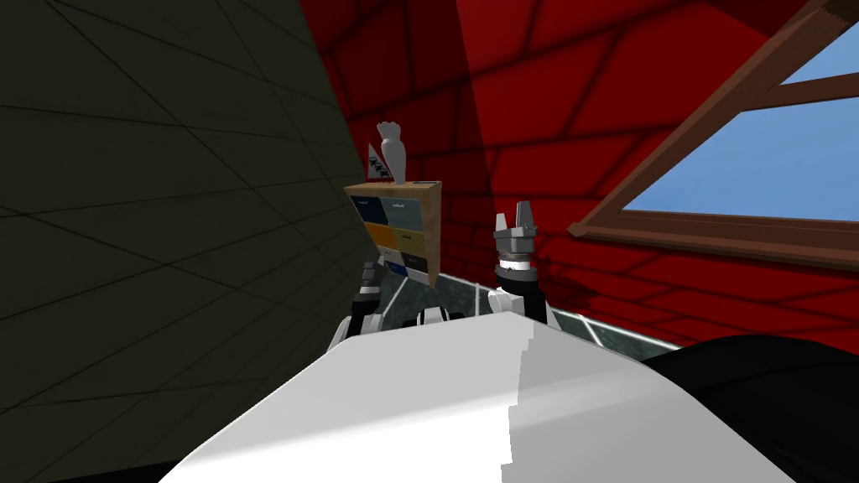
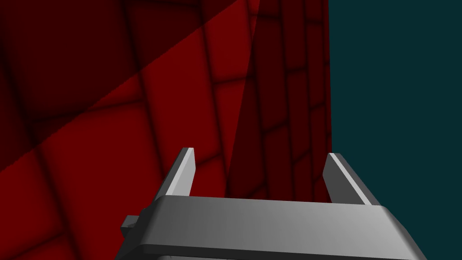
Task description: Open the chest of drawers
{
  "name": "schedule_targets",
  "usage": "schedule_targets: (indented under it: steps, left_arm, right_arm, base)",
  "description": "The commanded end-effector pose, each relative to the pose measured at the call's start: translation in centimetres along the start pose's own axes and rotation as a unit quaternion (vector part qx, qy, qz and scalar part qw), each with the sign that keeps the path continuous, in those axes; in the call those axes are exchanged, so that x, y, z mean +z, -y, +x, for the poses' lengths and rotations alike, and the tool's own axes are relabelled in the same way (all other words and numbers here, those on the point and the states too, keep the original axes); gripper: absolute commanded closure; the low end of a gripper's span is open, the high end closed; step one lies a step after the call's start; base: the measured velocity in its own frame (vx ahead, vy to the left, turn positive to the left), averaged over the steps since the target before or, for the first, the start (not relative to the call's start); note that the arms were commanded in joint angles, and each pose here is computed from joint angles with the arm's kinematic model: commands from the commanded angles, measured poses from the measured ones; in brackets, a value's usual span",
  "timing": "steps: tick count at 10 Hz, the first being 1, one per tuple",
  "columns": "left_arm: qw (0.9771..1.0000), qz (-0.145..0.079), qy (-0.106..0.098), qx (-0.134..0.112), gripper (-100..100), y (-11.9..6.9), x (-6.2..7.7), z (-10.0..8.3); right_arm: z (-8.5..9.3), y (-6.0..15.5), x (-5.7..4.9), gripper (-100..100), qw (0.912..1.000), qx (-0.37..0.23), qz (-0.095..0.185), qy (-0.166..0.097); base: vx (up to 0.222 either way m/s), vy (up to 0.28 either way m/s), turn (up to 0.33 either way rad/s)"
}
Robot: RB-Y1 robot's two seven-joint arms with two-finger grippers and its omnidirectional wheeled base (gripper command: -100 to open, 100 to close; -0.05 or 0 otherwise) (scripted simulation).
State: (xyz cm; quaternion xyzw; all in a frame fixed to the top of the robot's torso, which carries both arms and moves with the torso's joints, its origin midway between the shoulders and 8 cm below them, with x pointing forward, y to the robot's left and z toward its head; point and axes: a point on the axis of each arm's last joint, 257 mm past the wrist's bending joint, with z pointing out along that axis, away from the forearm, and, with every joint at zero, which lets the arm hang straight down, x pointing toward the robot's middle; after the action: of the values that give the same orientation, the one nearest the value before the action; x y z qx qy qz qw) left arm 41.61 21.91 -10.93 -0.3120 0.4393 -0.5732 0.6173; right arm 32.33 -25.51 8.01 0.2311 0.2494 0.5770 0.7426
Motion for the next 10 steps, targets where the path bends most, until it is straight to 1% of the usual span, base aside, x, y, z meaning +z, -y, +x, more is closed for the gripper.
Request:
schedule_targets:
  steps: [1,2,6,10]
  left_arm:
    - [0.9999,-0.014,-0.005,-0.003,-100,-1.6,-0.1,0.7]
    - [0.9997,-0.024,-0.008,-0.005,-100,-2.8,-0.1,1.3]
    - [0.9987,-0.046,-0.018,-0.008,-100,-5.4,-0.3,2.6]
    - [0.9967,-0.074,-0.035,-0.006,-100,-8.4,-0.9,4.0]
  right_arm:
    - [0.0,0.0,0.0,0,1.0,0.0,0.0,0.0]
    - [0.0,0.0,0.0,0,1.0,0.0,0.0,0.0]
    - [0.0,0.0,0.0,0,1.0,0.0,0.0,0.0]
    - [0.0,0.0,0.0,0,1.0,0.0,0.0,0.0]
  base:
    - [0.082,-0.008,-0.048]
    - [0.115,0.006,-0.083]
    - [0.11,0.005,-0.054]
    - [0.119,0.007,-0.066]
